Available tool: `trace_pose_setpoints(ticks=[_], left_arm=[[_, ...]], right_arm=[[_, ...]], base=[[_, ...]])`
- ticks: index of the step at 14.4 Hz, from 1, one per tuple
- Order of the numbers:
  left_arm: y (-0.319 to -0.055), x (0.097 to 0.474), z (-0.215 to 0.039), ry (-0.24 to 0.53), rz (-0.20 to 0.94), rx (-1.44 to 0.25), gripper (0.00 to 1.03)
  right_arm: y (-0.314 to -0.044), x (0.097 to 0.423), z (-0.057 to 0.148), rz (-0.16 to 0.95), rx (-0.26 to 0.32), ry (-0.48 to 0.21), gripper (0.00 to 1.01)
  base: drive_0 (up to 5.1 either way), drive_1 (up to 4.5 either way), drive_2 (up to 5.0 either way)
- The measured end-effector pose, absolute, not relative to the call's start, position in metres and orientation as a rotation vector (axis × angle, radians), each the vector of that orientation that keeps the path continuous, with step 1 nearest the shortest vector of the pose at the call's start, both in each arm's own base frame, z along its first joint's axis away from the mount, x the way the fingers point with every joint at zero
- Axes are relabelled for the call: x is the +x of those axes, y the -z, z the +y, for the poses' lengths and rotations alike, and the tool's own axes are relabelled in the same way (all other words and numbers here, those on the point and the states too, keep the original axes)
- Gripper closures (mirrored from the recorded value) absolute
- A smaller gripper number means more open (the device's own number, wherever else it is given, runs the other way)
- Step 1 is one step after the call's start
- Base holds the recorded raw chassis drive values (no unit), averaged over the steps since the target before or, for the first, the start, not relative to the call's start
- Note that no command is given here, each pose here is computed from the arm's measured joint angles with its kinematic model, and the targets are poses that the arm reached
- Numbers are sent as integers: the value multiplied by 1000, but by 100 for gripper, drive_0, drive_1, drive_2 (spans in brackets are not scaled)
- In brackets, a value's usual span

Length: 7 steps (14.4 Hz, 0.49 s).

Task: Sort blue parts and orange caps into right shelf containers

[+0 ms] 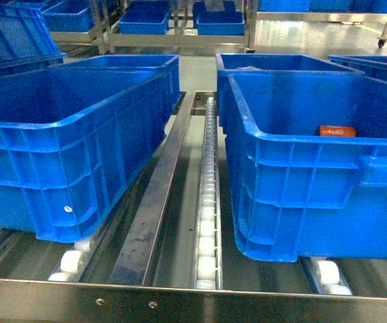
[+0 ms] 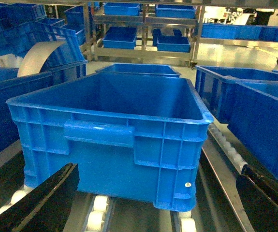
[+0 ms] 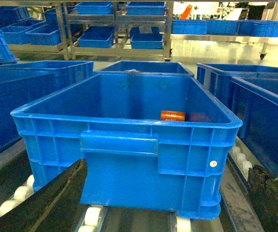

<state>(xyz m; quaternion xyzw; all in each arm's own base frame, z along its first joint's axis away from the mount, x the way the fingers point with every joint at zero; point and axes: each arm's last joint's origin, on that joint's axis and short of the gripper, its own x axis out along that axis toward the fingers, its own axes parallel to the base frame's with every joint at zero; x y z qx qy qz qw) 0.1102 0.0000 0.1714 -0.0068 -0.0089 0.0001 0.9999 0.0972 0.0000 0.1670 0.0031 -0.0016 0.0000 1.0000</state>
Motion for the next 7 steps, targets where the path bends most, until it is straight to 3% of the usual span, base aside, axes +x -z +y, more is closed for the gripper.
trace_pose_setpoints(ticks=[7], left_arm=[[-171,110,0,0,-18,-14,5]], right_arm=[[-167,97,0,-3,6,0,3]], base=[[0,0,0]])
